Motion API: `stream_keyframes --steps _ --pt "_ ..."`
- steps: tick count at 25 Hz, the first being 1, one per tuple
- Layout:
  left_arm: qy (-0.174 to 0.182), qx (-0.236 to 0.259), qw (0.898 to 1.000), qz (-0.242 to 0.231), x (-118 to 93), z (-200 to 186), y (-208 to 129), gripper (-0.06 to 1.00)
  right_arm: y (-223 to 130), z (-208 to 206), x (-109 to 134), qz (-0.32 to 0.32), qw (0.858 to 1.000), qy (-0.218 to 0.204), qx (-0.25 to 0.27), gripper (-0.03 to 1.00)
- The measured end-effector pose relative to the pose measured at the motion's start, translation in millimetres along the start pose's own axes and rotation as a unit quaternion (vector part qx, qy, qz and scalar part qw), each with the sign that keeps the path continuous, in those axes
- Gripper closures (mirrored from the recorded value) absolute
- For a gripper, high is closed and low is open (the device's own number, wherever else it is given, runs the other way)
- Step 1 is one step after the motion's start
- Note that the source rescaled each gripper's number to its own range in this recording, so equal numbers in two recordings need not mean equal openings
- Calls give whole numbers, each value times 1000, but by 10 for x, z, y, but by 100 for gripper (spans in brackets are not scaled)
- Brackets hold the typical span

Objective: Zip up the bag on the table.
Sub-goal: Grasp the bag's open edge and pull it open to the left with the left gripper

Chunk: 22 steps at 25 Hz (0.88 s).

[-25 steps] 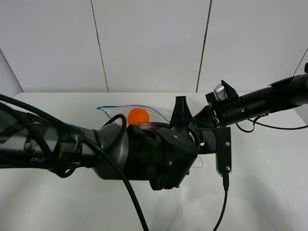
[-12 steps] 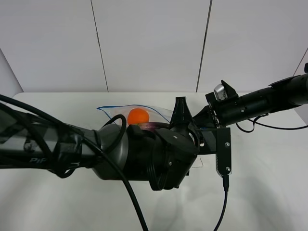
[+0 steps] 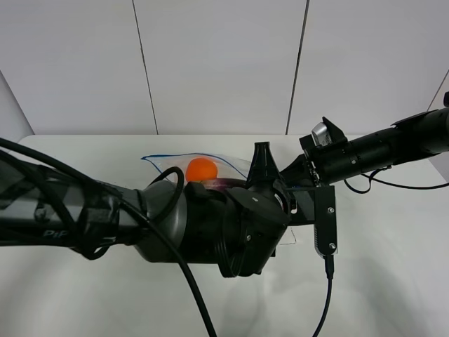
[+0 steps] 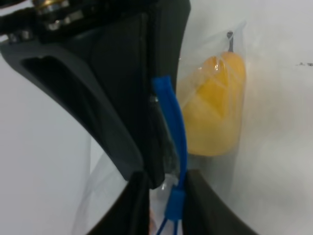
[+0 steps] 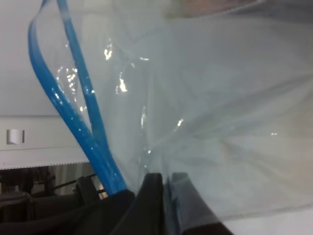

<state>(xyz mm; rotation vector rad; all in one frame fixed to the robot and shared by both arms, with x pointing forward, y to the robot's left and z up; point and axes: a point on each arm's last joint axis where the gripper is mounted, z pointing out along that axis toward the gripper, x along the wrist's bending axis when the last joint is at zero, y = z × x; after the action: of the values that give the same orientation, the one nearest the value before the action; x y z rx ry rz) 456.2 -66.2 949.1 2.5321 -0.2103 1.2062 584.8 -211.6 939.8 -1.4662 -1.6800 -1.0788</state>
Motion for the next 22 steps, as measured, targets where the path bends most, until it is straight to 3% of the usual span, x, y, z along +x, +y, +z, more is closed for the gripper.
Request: stream_keyframes --steps 6,22 --pt "-1 2 1000 -2 -1 0 -3 91 6 0 -1 1 1000 0 -3 97" --pt "0 3 1000 1 -1 0 -6 94 8 0 1 2 1000 1 -5 97"
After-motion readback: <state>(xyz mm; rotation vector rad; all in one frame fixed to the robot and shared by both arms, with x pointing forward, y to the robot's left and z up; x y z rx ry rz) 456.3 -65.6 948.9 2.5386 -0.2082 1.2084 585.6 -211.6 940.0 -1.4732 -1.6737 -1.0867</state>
